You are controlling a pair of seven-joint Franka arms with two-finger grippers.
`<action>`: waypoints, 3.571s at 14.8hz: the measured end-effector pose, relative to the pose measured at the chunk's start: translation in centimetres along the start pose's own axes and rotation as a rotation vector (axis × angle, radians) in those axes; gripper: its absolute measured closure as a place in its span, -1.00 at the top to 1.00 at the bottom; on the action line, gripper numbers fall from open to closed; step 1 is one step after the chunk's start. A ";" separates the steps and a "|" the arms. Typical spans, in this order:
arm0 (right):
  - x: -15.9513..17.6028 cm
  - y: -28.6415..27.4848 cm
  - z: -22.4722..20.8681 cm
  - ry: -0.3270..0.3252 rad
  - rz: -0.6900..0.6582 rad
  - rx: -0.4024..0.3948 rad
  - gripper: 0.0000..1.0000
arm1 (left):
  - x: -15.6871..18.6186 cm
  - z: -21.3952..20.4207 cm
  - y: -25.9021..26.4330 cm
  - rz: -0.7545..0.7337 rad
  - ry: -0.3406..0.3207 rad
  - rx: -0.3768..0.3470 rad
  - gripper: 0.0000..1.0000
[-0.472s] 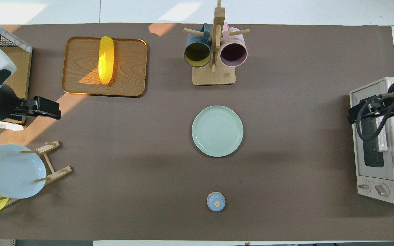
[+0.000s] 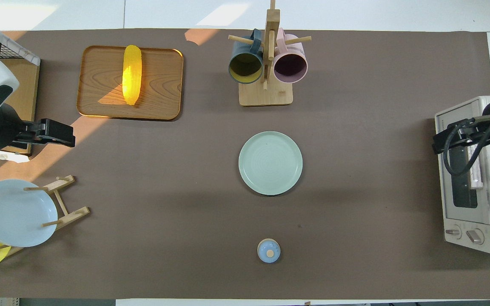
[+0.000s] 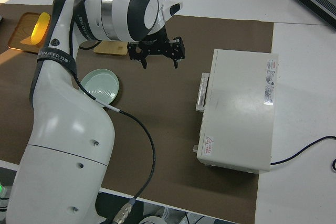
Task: Put corn in oven
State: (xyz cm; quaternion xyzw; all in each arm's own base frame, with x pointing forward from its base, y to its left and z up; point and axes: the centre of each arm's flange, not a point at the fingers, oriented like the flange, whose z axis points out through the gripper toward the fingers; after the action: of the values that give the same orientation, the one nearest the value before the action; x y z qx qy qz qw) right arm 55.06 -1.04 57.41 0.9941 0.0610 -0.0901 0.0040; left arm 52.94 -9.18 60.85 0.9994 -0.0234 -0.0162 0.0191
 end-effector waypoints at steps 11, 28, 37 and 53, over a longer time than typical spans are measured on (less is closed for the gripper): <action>-0.9 2.2 3.0 0.021 0.021 -0.081 -0.15 | 3.6 2.5 0.4 0.000 0.070 -0.010 1.00; -2.6 8.0 9.9 0.090 0.022 -0.152 -0.98 | 22.8 25.1 1.6 0.104 0.150 -0.032 1.00; -3.0 8.6 11.0 0.073 0.031 -0.146 -0.98 | 23.6 29.2 2.2 0.170 0.167 -0.033 1.00; 1.2 -1.8 22.7 0.155 0.062 -0.015 -0.98 | 23.3 27.2 2.6 0.224 0.138 -0.018 0.13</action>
State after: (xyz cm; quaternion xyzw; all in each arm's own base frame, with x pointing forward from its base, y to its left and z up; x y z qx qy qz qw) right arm 51.93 0.50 34.90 0.9994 0.0313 -0.0123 0.0094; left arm 75.18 -13.93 33.09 0.9891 -0.1331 0.0544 0.0312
